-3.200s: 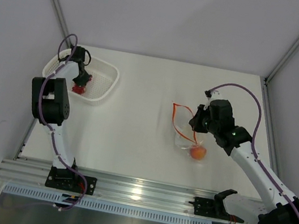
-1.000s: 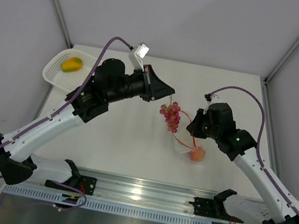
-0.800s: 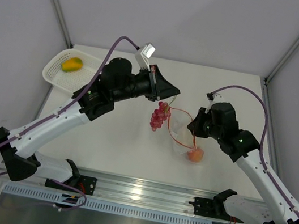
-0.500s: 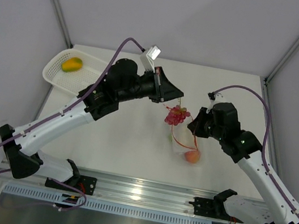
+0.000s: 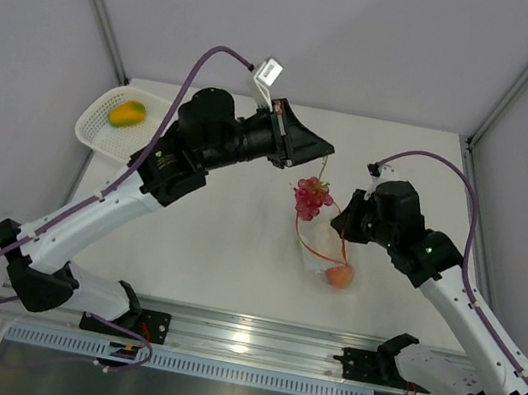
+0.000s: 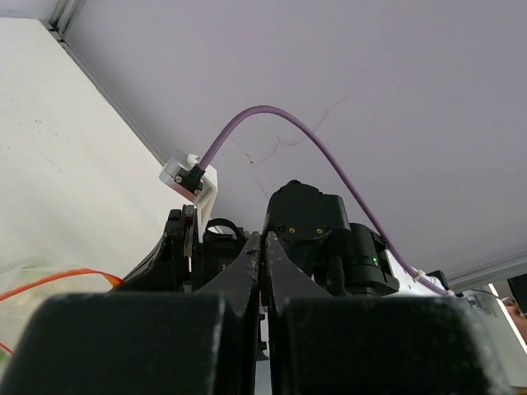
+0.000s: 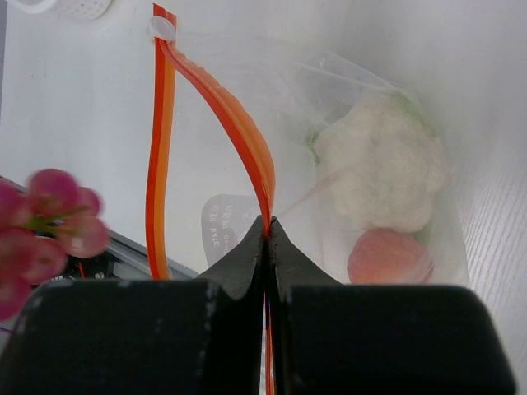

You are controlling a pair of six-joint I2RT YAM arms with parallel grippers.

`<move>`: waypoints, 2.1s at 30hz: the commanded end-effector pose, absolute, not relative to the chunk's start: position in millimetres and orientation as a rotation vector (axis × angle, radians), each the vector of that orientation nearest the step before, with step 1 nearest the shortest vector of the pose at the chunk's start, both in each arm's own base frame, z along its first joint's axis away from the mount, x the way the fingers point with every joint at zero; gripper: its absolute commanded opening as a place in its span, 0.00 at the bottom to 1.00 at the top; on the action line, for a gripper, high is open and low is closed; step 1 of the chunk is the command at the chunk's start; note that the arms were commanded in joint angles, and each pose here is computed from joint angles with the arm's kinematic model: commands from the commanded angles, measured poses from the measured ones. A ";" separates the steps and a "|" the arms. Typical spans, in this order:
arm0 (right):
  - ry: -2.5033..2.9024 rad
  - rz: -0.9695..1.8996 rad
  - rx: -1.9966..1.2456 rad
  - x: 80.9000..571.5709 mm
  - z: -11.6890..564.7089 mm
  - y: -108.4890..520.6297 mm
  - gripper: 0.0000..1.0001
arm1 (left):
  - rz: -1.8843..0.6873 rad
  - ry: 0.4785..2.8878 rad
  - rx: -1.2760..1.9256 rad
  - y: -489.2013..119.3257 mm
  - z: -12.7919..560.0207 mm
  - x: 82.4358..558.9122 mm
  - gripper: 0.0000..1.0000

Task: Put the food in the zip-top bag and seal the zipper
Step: Place the fake fruit in the zipper food storage bag.

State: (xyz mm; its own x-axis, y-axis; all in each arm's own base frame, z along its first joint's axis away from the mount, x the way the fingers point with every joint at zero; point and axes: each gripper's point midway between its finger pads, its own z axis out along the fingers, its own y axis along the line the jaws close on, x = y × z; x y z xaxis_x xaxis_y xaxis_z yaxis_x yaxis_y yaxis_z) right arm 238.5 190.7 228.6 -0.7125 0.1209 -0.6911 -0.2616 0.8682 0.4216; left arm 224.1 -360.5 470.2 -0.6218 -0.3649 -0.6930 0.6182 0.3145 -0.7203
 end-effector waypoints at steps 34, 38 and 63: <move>2.185 0.724 -0.036 252.4 266.8 185.3 0.00 | -1.572 1.962 0.278 -396.1 359.6 181.6 0.01; 2.176 0.729 -0.037 252.2 270.3 185.5 0.00 | -1.574 2.014 0.295 -406.7 340.8 176.8 0.01; 2.179 0.725 -0.036 245.5 270.0 180.9 0.00 | -1.103 2.154 0.286 -372.3 277.7 207.5 0.80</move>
State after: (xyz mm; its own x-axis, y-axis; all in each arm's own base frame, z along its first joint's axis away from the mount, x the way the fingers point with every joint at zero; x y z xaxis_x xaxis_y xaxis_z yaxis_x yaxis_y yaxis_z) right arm 245.4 179.2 250.1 -0.7013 0.1830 -0.6889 -0.2313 0.8557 0.4628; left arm 194.7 -391.6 248.6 -0.8179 -0.0752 -0.5705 0.4370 0.5638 -0.7008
